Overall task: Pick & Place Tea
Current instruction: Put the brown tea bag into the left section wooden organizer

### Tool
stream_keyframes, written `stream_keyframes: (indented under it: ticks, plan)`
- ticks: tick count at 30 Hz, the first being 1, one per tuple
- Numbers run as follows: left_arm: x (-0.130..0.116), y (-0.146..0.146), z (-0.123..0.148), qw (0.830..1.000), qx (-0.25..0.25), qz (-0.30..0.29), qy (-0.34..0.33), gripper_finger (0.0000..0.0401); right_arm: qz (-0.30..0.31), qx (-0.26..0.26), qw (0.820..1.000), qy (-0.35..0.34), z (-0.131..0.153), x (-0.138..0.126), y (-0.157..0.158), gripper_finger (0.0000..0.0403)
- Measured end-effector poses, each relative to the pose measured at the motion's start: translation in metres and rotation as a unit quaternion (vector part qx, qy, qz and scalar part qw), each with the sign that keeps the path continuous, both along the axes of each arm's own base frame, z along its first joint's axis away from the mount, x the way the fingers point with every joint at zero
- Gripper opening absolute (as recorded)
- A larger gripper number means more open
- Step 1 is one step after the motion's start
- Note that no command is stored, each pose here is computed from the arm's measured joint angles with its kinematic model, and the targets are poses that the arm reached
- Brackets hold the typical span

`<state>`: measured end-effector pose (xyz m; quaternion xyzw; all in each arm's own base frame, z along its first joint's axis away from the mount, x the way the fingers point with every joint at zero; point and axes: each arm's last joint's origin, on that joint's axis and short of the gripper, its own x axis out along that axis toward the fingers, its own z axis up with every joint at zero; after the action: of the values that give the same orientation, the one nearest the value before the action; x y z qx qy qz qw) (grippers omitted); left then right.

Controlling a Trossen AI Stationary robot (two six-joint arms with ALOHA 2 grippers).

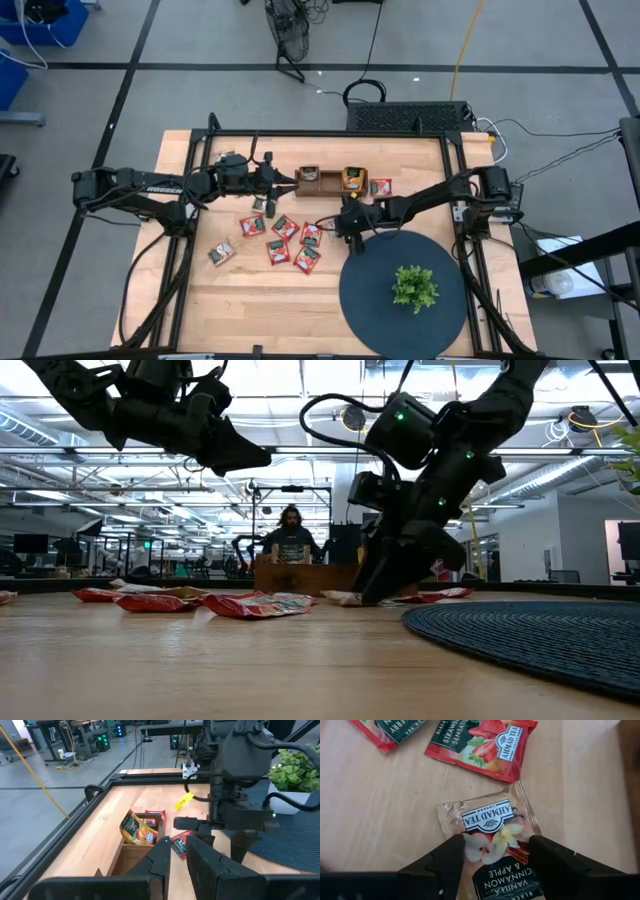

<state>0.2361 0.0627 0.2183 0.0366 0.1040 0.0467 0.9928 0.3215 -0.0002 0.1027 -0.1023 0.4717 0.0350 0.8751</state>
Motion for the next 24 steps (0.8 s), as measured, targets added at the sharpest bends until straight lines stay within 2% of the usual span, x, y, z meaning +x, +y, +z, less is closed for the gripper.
stream_keyframes:
  ticks: [5, 12, 15, 17, 20, 22, 24]
  plan:
    - [0.0, 0.0, 0.0, 1.0, -0.001, 0.0, 0.0, 0.0067, 0.004, 0.036, 0.999, 0.001, 0.0, -0.001, 0.001, 0.0156]
    - [0.0, 0.0, 0.0, 1.0, -0.006, 0.001, -0.001, 0.0067, 0.006, 0.038, 0.999, 0.012, -0.001, -0.003, 0.002, 0.0022]
    - [0.0, 0.0, 0.0, 1.0, -0.025, 0.005, -0.003, 0.0067, 0.011, 0.035, 0.999, -0.002, 0.004, -0.002, 0.006, 0.0012]
    - [0.0, 0.0, 0.001, 0.998, -0.055, 0.011, -0.01, 0.0067, 0.021, 0.028, 0.999, -0.017, 0.011, -0.002, 0.01, 0.0013]
    - [0.001, 0.0, 0.002, 0.993, -0.116, 0.022, -0.02, 0.0067, 0.036, -0.032, 0.998, -0.043, 0.024, -0.003, 0.019, 0.0005]
    - [0.005, -0.002, 0.002, 0.988, -0.154, 0.022, -0.014, 0.0067, 0.045, -0.103, 0.991, -0.072, 0.035, -0.003, 0.025, 0.0005]
    - [0.009, -0.007, 0.0, 0.984, -0.179, 0.016, 0.002, 0.0067, 0.041, -0.189, 0.976, -0.103, 0.048, 0.0, 0.031, 0.0004]
